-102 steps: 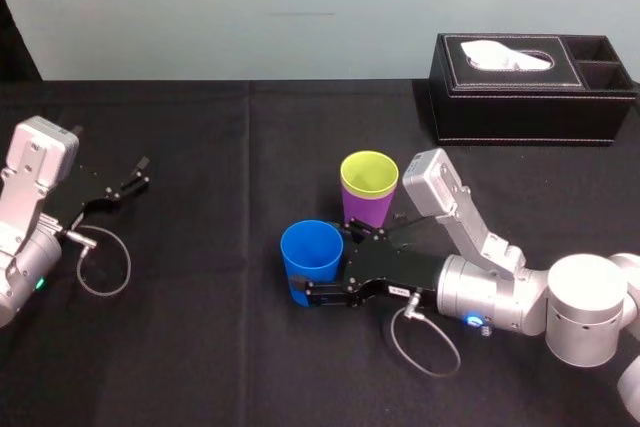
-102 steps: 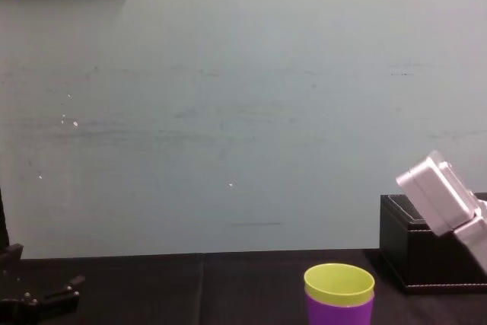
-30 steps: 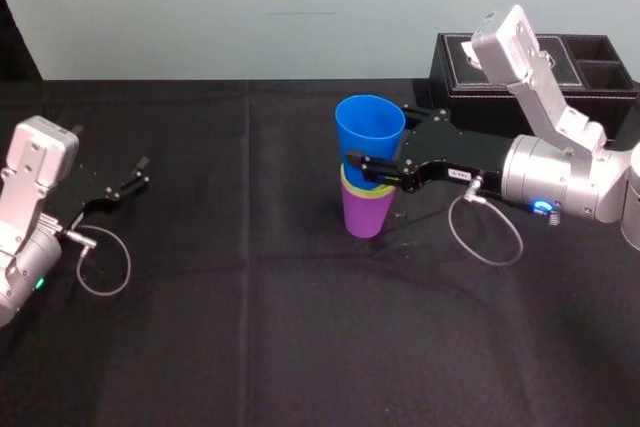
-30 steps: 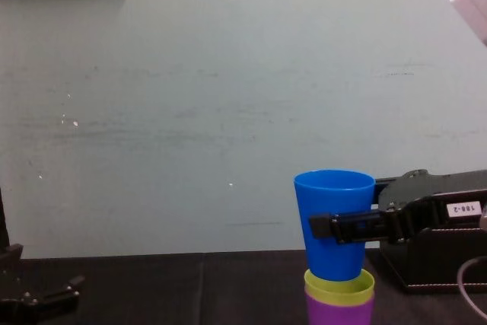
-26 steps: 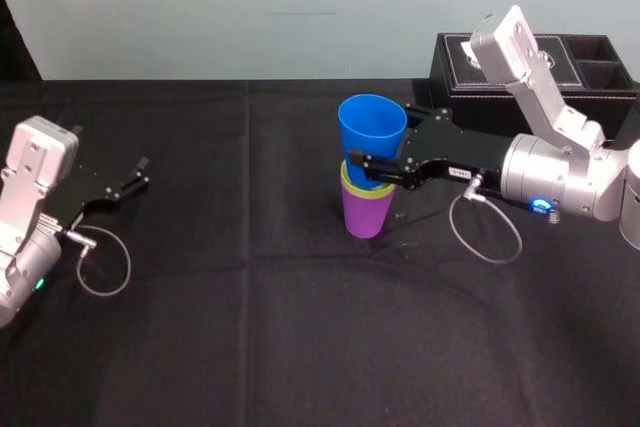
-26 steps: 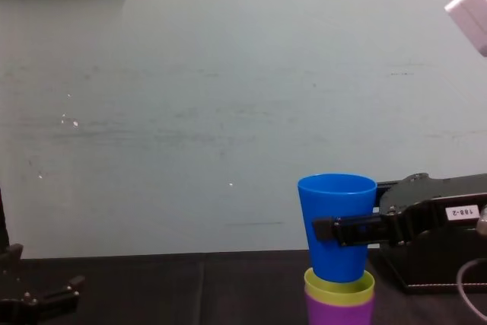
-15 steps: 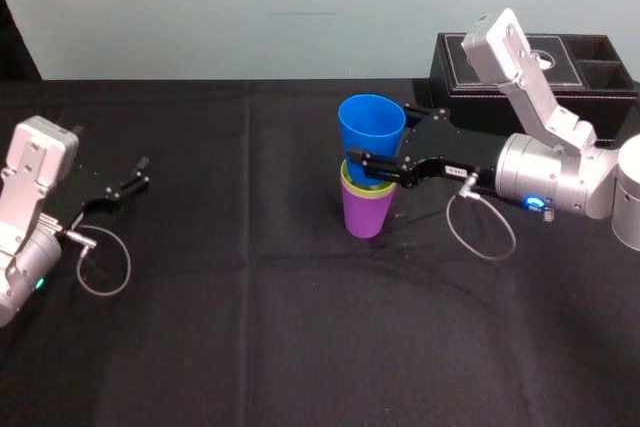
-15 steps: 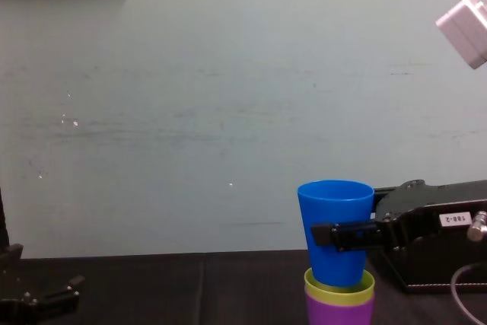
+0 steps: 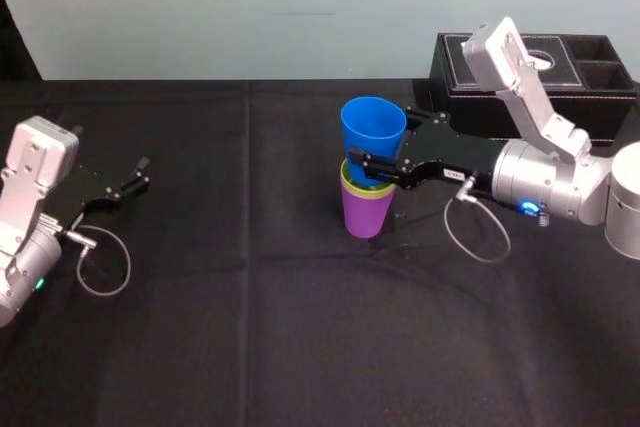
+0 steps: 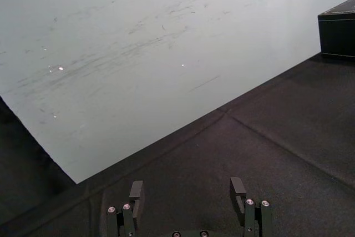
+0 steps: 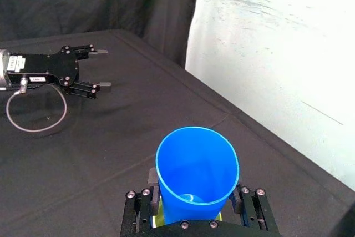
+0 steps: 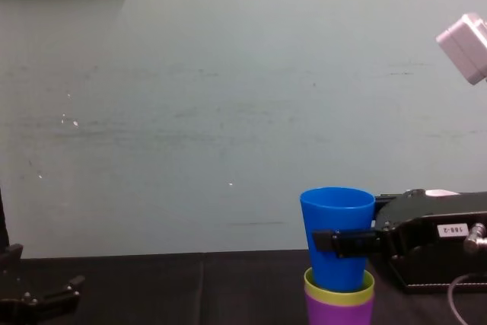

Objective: Stack the three plastic cups sequentially using one hand.

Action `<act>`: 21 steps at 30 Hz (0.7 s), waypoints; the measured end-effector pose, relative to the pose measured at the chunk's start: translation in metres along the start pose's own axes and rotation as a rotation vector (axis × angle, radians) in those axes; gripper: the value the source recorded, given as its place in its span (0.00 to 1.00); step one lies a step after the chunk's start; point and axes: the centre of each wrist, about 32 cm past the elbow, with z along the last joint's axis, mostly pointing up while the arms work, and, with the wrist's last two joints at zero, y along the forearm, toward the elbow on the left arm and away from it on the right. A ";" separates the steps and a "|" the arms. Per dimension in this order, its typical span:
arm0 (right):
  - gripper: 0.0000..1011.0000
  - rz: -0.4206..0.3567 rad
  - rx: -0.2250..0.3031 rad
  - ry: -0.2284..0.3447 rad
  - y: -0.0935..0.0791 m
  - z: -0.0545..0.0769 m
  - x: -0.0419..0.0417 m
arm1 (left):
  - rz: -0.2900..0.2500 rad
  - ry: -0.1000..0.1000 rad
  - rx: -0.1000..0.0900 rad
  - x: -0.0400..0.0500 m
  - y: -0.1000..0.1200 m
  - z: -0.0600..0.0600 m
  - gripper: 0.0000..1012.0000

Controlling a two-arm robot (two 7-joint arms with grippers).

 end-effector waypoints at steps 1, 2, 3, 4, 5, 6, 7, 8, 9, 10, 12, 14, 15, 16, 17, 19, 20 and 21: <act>0.72 0.000 0.001 0.001 0.000 -0.001 0.0001 | 0.000 0.000 0.000 0.0000 0.000 0.000 1.00; 0.72 -0.001 0.002 0.003 0.000 -0.002 0.0001 | 0.000 0.000 0.000 0.0000 0.000 0.000 1.00; 0.72 -0.001 0.003 0.004 0.000 -0.002 0.0001 | 0.000 0.000 0.000 0.0000 0.000 0.000 1.00; 0.72 -0.001 0.003 0.004 0.000 -0.002 0.0001 | 0.000 0.000 0.000 0.0000 0.000 0.000 1.00; 0.72 -0.001 0.003 0.004 0.000 -0.002 0.0001 | 0.000 0.000 0.000 0.0000 0.000 0.000 1.00; 0.72 -0.001 0.003 0.004 0.000 -0.002 0.0001 | 0.000 0.000 0.000 0.0000 0.000 0.000 1.00; 0.72 -0.001 0.003 0.004 0.000 -0.002 0.0001 | 0.000 0.000 0.000 0.0000 0.000 0.000 1.00; 0.72 -0.001 0.003 0.003 0.000 -0.002 0.0001 | 0.000 0.000 0.000 0.0000 0.000 0.000 1.00; 0.72 0.000 0.003 0.003 0.000 -0.002 0.0001 | 0.000 0.000 0.000 0.0000 0.000 0.000 1.00; 0.72 0.000 0.003 0.003 0.000 -0.002 0.0001 | 0.000 0.000 0.000 0.0000 0.000 0.000 1.00; 0.72 0.000 0.003 0.003 0.000 -0.002 0.0001 | 0.000 0.000 0.000 0.0000 0.000 0.000 1.00; 0.78 0.001 0.003 0.003 0.000 -0.001 0.0001 | 0.000 0.000 0.000 0.0000 0.000 0.000 1.00; 0.79 0.001 0.003 0.003 0.000 -0.001 0.0001 | 0.000 0.000 0.000 0.0000 0.000 0.000 1.00; 0.81 0.001 0.003 0.003 0.000 -0.001 0.0000 | 0.000 0.000 0.000 0.0000 0.000 0.000 1.00; 0.86 0.001 0.003 0.003 0.000 -0.001 0.0000 | 0.000 0.000 0.000 0.0000 0.000 0.000 1.00; 0.89 0.001 0.003 0.003 0.000 -0.001 0.0000 | 0.000 0.000 0.000 0.0000 0.000 0.000 1.00; 0.91 0.002 0.003 0.003 0.000 -0.001 -0.0001 | 0.000 0.000 0.000 0.0000 0.000 0.000 1.00; 0.96 0.002 0.003 0.003 0.000 -0.001 -0.0001 | 0.000 0.000 0.000 0.0000 0.000 0.000 1.00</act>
